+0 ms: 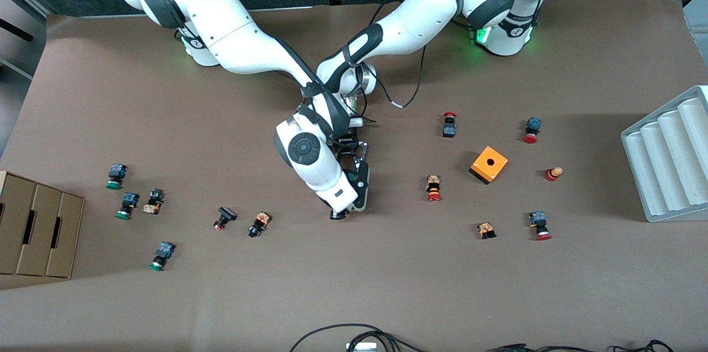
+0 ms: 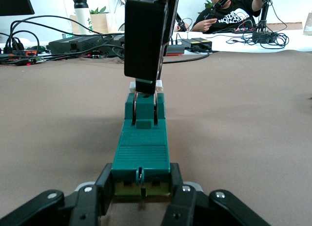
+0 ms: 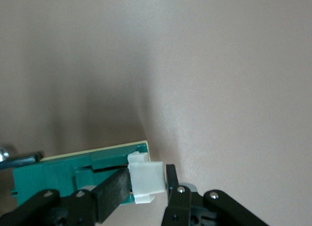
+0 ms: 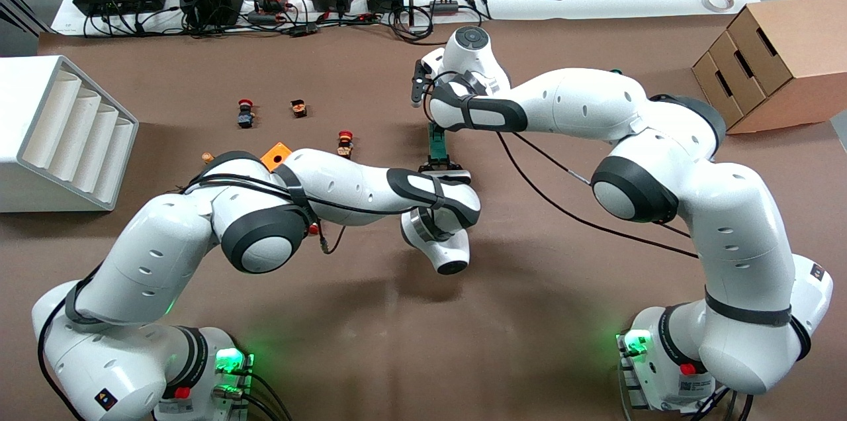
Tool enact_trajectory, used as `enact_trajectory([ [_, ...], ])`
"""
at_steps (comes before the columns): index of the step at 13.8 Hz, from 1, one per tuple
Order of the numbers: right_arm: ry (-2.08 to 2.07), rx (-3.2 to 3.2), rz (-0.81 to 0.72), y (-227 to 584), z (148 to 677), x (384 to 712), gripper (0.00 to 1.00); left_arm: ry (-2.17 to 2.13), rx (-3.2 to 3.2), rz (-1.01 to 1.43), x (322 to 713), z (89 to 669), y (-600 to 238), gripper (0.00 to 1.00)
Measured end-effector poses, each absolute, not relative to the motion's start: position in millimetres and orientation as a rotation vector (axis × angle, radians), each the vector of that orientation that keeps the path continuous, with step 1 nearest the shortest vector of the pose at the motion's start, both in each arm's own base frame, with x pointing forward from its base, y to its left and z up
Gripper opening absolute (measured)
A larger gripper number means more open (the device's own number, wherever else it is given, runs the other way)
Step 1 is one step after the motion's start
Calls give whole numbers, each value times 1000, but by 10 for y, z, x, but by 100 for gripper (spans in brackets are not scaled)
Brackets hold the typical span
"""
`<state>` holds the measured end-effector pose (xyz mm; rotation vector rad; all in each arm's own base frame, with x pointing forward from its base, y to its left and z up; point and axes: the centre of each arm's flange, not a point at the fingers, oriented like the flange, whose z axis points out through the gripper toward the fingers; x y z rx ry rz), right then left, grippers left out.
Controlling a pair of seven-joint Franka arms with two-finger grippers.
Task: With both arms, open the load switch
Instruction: 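Push the white handle down toward the switch base with the right gripper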
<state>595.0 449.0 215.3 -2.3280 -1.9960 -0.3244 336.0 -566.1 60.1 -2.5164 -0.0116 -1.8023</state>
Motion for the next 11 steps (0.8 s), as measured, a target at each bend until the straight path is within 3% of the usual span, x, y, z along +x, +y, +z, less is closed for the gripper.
enact_trajectory([
  [11,-2001,-2320,-266,4495,2256,5934,39,-11,-2516,-1802,3360,601,-5661,49],
])
